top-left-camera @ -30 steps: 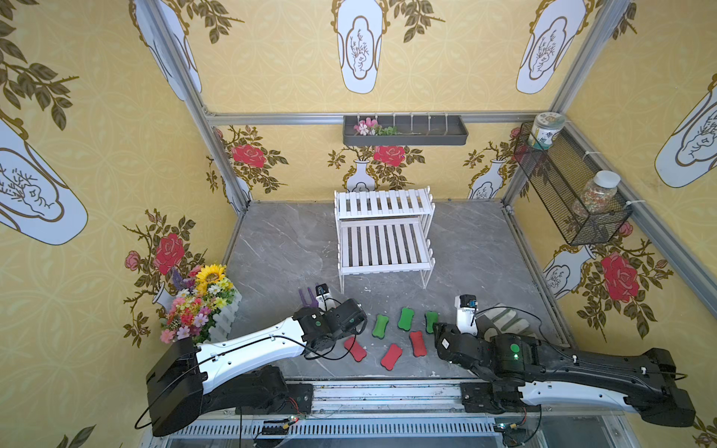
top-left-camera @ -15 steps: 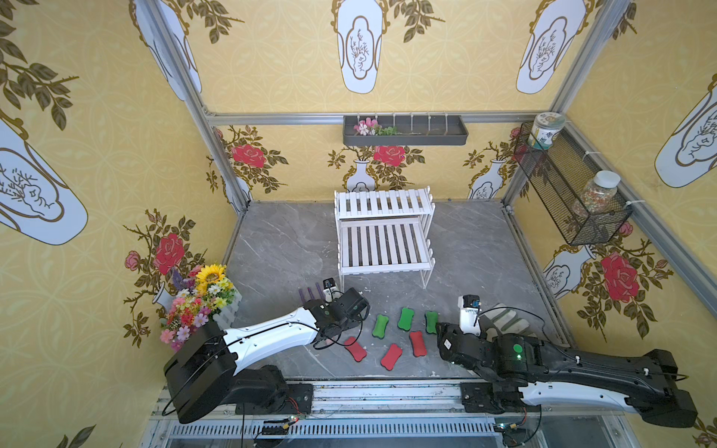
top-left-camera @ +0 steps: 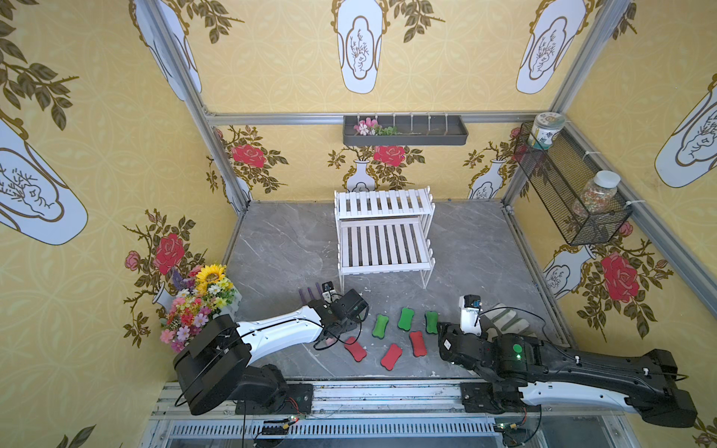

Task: Remove the whiteboard erasers from the shelf
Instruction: Place the whiteboard eraser at the center of the board.

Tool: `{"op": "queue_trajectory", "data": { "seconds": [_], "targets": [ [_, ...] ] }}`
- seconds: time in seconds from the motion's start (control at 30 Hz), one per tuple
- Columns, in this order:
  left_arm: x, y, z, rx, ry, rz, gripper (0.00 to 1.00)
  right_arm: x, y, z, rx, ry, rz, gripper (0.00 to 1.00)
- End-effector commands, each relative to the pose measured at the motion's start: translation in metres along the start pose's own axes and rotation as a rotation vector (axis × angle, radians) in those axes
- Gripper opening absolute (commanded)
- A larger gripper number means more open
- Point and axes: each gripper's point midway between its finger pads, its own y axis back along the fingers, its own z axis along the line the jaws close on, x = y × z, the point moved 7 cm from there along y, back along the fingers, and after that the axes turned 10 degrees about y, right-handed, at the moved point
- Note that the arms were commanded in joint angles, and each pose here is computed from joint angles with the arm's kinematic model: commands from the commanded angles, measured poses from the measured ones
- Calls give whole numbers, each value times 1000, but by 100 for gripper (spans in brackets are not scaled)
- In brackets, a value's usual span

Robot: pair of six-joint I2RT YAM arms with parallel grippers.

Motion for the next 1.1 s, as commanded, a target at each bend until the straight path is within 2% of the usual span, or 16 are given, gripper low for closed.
{"op": "queue_trajectory", "data": {
  "seconds": [0.0,0.2,0.27,0.3,0.37,0.4,0.7,0.83,1.0,1.07],
  "targets": [
    [0,0,3,-10,0,-1,54,-4,2,-1,11,-9,-20,71],
    [-7,15,3,10,23,-31,70,-7,4,-1,7,-16,-34,76],
    [-11,24,3,26,30,-44,78,-8,4,0,7,-11,-36,79],
    [-13,28,2,35,31,-51,84,-8,5,0,12,-9,-37,81],
    [-16,38,3,57,37,-69,98,-10,6,-3,37,-21,-42,96],
    [-18,43,4,67,40,-76,99,-10,7,-4,47,-23,-44,99],
    [-40,99,8,215,106,-172,99,-38,21,3,107,12,-146,97],
    [-60,129,4,272,100,-275,100,-55,29,4,225,11,-206,97],
    [-80,147,1,213,90,-416,100,-67,38,-6,376,-19,-270,97],
    [-86,151,-13,270,18,-434,99,-70,44,-19,456,-78,-310,97]
  ]
}}
